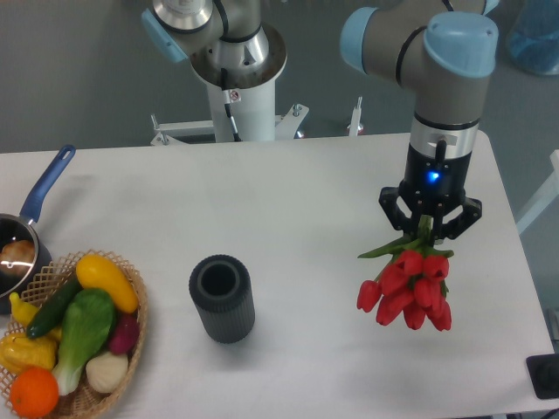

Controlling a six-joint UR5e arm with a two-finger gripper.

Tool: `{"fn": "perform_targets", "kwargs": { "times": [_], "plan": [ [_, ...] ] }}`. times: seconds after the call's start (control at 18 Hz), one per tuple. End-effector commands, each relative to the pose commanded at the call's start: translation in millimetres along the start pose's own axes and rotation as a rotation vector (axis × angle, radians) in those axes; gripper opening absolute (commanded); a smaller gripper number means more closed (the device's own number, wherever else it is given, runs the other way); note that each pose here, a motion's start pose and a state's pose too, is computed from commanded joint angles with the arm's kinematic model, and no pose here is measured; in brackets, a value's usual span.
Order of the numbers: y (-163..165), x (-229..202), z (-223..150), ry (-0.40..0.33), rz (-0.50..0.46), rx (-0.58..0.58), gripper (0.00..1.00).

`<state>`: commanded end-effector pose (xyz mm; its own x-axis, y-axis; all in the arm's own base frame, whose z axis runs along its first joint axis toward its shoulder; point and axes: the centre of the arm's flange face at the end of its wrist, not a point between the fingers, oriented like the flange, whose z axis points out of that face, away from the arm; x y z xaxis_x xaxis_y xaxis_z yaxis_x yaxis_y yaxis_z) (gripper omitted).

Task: Insert the flowers into the vase
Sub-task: 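Lift the held red tulip bunch and swing it toward the black vase, then carry the tulips over the black vase, stems pointing down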

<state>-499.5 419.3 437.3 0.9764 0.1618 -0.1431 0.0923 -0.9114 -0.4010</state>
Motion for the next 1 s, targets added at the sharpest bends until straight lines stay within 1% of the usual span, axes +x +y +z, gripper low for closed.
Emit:
{"fn": "perform_targets", "kwargs": {
  "times": [0.11,0.28,0.44,0.56,0.67,0.78,1.0],
  "plan": [
    [-4.3,5.2,-2.8,0.010,-0.002,0.018,0.00],
    [-10.6,11.9,-19.8,0.014,-0.091,0.063,0.00],
    [-21.7,22.0,-45.6,0.032,-0.089,0.147,0.00],
    [-36.4,33.4,-54.6,0.105,-0.121,0.241,0.00],
    [-39.3,38.5,-62.1,0.110,-0.121,0.262,0.00],
    [-45.9,46.3,-74.7,0.120,-0.100,0.328,0.00],
    [-60.1,69.1,-96.5,0.249,-0.047,0.546,0.00]
  ]
}}
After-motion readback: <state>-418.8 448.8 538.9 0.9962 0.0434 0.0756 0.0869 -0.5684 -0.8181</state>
